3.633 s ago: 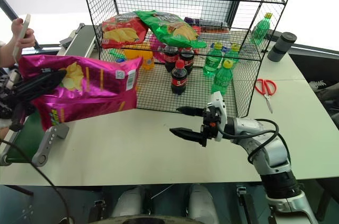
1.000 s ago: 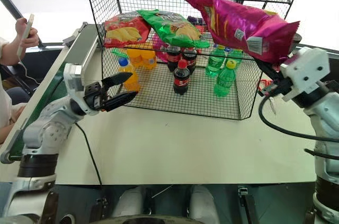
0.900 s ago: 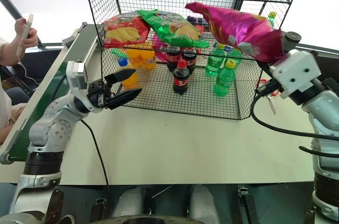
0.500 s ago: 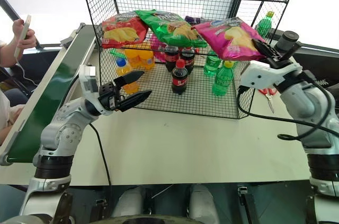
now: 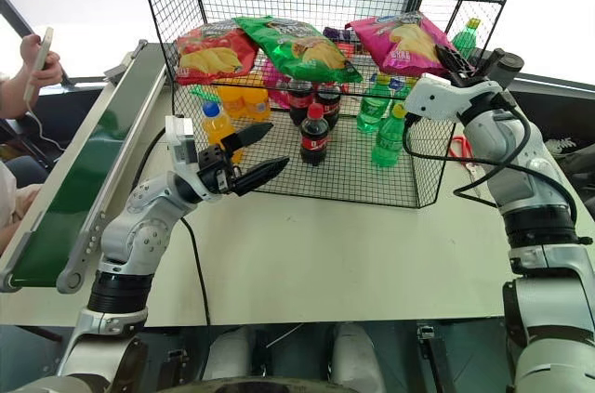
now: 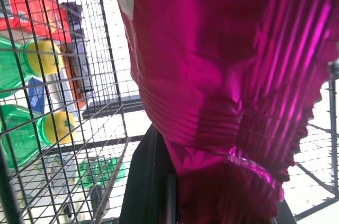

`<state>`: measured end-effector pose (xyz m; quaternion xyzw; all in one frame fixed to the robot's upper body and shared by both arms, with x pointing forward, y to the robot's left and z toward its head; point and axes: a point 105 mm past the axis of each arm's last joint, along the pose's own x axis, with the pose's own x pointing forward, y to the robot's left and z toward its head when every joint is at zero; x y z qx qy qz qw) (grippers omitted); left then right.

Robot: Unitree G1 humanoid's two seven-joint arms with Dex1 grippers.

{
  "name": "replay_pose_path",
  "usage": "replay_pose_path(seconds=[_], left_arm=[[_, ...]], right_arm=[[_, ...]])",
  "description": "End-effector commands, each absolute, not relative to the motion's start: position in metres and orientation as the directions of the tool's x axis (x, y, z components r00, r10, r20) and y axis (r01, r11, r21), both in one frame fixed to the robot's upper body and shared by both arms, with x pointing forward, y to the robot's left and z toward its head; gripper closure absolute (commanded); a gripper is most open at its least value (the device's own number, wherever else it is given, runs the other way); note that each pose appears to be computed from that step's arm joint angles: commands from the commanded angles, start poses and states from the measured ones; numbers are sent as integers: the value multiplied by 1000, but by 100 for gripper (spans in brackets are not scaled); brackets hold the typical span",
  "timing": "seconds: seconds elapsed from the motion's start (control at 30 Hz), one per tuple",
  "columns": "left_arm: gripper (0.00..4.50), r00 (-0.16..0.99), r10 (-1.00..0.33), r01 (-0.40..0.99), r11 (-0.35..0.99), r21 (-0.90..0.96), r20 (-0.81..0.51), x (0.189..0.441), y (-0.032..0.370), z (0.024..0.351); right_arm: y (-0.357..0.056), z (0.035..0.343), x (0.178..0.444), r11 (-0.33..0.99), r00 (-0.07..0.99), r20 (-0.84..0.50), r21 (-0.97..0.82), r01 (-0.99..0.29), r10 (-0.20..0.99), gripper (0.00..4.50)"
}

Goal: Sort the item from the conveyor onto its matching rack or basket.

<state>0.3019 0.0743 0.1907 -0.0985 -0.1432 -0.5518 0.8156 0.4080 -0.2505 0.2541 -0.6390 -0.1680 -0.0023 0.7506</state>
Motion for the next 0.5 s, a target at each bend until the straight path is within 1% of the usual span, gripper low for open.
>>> replay_pose_path(seconds=[0.03, 0.1, 0.13, 0.23, 0.27, 0.3, 0.33, 0.43, 0.47, 0.5], left_arm=[[0, 318, -873, 932, 360, 48, 370, 296, 68, 202], [0, 320, -872, 931, 362, 47, 371, 296, 67, 201], [0, 322, -872, 930, 364, 47, 369, 295, 67, 200], [0, 326, -871, 929, 366, 43, 368, 294, 66, 198], [0, 328, -870, 929, 368, 42, 368, 294, 66, 198], [0, 329, -870, 928, 369, 42, 366, 293, 66, 197], [0, 332, -870, 928, 371, 42, 365, 293, 66, 196], [0, 334, -870, 928, 372, 37, 363, 292, 65, 194], [0, 332, -871, 928, 370, 39, 361, 292, 64, 193], [0, 331, -872, 928, 369, 41, 359, 291, 63, 193]], right_arm=[[-246, 277, 409, 201, 918, 323, -939, 280, 230, 436], [-246, 278, 410, 226, 919, 317, -937, 265, 236, 331], [-247, 277, 410, 211, 922, 305, -943, 258, 238, 298], [-251, 275, 409, 228, 933, 274, -948, 222, 233, 147], [-251, 275, 408, 223, 939, 252, -954, 200, 234, 103], [-251, 274, 408, 221, 943, 228, -959, 176, 241, 45], [-251, 276, 406, 242, 943, 221, -957, 160, 249, 4], [-250, 277, 401, 325, 946, 170, -943, 74, 277, 4], [-249, 278, 399, 371, 944, 149, -928, 32, 293, 4], [-250, 280, 397, 384, 945, 136, -923, 12, 296, 4]])
